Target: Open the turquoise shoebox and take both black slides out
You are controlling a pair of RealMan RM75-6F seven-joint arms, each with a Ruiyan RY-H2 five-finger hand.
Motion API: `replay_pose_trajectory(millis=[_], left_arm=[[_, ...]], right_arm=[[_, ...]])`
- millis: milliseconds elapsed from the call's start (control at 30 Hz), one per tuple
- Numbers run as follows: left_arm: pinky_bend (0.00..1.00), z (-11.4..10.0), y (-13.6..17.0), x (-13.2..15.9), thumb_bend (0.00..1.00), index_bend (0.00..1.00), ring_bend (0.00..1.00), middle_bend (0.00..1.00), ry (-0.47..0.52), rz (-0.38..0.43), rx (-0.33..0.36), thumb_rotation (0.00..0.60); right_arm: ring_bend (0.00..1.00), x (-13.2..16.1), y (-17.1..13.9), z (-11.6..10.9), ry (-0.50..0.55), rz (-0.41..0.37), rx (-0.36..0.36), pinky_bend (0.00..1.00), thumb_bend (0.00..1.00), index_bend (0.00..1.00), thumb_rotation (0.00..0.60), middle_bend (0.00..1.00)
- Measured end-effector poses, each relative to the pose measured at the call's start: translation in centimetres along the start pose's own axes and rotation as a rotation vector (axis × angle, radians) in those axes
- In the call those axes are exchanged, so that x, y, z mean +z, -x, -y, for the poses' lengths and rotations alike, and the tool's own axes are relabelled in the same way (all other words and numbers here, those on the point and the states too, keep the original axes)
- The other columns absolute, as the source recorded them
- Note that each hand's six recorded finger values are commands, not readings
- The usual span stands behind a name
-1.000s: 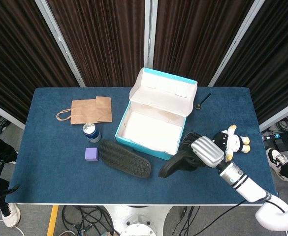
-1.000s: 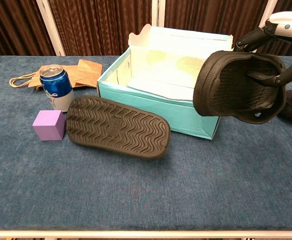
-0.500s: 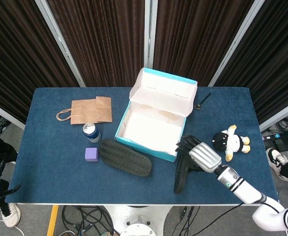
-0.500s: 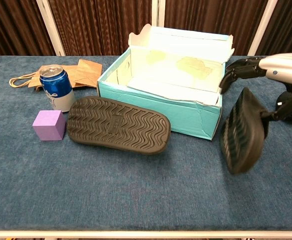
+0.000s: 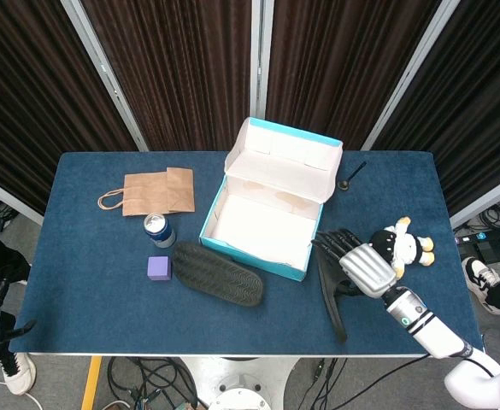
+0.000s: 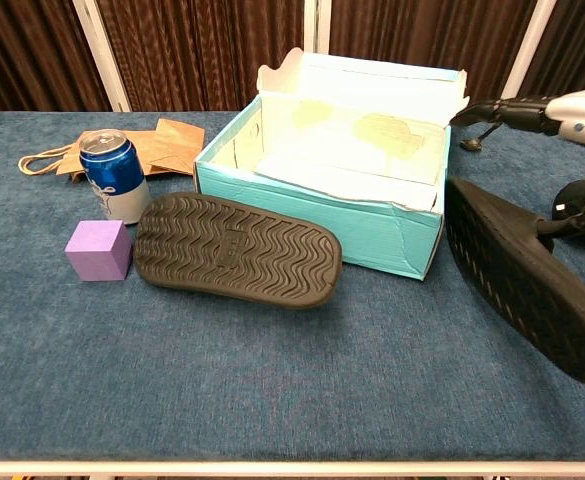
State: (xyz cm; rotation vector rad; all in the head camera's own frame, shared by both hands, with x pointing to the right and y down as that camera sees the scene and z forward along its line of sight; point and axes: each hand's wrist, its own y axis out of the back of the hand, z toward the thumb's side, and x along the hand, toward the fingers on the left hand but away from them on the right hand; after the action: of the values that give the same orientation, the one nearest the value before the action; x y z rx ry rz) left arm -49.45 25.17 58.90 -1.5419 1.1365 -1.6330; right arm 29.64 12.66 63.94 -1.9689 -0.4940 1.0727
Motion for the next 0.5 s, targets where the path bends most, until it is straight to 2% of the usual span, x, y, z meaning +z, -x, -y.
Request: replay_pose_trajectory(millis=[167,333,500], left_arm=[[0.05,0.0,-0.3,0.4,0.00,0.17,0.01,0.09,-0.001,0.014,-0.003,0.600],[0.05,-0.1,-0.4,0.7,0.00,0.17,0.01,0.09,-0.001,0.024,0.000,0.600],[0.05,-0.2,-0.4,0.7,0.00,0.17,0.01,0.09,-0.002,0.024,0.004,0.600]], right_arm=[[0.00,-1.5,-1.4,-0.1,-0.070,0.050,0.032,0.00,0.00,0.00,0.600,0.00],[0.00,-2.8,-2.5,0.3,-0.157,0.113,0.057,0.00,0.00,0.00,0.600,0.00],[0.00,-3.7,-3.4,-0.4,-0.150,0.162,0.038,0.00,0.00,0.00,0.600,0.00]])
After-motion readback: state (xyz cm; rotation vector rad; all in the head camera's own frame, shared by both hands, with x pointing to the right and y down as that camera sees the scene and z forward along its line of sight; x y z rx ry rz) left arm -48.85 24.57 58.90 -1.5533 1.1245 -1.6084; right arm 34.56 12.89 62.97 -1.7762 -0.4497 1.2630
